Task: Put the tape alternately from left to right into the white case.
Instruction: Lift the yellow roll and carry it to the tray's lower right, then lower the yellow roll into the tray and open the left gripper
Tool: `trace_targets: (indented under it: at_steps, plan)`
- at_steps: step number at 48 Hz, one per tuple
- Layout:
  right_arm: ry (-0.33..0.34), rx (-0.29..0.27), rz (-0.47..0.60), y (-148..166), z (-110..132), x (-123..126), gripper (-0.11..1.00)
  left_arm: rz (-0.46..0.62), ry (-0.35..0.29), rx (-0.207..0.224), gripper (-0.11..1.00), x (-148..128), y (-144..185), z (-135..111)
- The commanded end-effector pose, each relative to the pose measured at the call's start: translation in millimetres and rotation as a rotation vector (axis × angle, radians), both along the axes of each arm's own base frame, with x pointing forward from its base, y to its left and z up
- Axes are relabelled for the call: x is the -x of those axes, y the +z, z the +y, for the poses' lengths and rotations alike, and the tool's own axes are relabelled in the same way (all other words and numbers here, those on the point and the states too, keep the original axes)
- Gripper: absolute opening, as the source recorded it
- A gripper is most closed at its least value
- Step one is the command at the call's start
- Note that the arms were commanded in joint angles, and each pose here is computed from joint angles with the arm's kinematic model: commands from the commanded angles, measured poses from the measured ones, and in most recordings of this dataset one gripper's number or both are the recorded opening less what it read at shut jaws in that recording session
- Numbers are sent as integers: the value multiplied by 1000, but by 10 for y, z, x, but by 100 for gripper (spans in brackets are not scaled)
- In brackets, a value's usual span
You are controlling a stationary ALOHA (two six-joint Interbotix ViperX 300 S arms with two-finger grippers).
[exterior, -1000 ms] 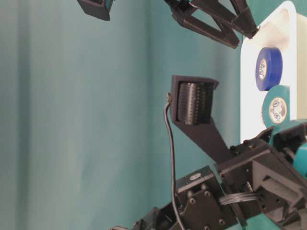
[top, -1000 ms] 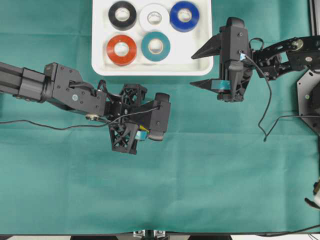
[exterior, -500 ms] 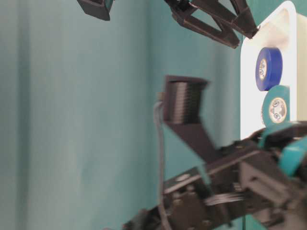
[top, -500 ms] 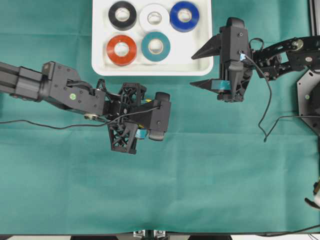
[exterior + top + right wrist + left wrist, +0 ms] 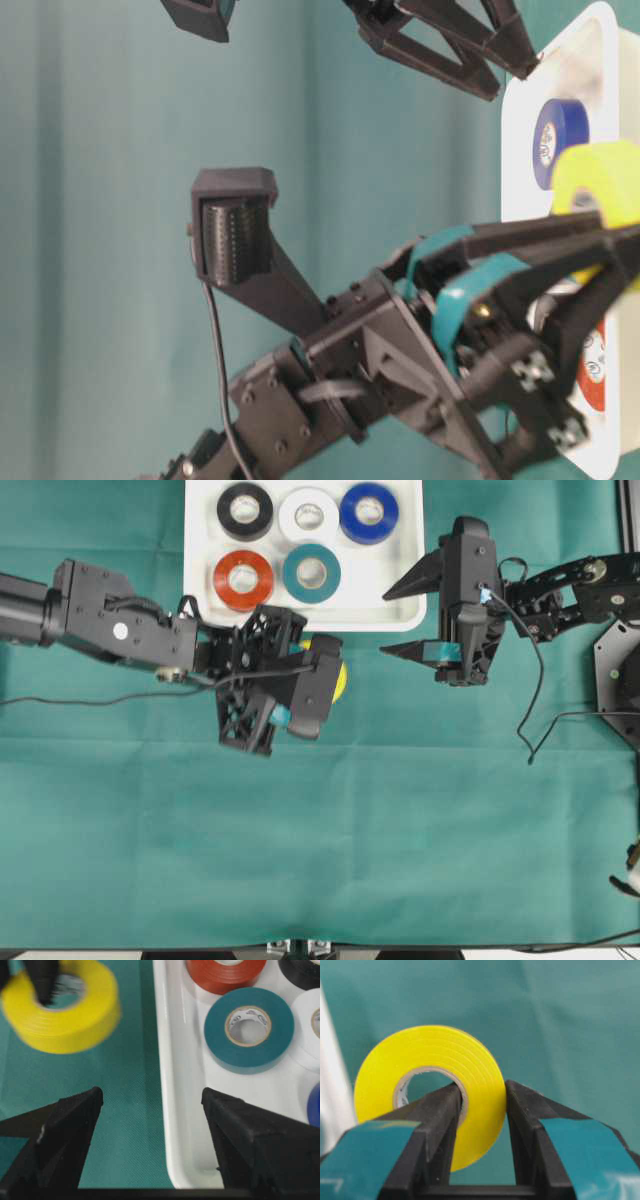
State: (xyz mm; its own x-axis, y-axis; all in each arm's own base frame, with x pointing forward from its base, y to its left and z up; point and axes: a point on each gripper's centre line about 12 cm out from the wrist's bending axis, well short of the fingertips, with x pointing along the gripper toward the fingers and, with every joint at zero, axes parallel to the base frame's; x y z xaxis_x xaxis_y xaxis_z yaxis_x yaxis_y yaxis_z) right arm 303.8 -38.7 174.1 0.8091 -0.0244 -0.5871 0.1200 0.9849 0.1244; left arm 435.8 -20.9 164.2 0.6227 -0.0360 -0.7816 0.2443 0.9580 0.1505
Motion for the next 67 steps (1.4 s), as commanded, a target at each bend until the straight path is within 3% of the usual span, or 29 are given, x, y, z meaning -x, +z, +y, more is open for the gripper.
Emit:
trace_targets:
  at_steps: [1,17,39,51,67]
  plan:
    - [23,-2,-30,78,46,-6,83,-74,4,-18,-4,-64,280,114]
    - [38,-1,-66,163,95,108,83,-98,-29,-84,-4,-80,352,291]
    - [44,-1,-66,160,115,124,83,-204,30,-156,-4,-286,480,813]
    - [46,-1,-66,160,120,124,83,-206,71,-169,-4,-491,311,1077]
    - [46,-1,-67,165,119,120,83,-189,83,-168,-4,-671,135,1181]
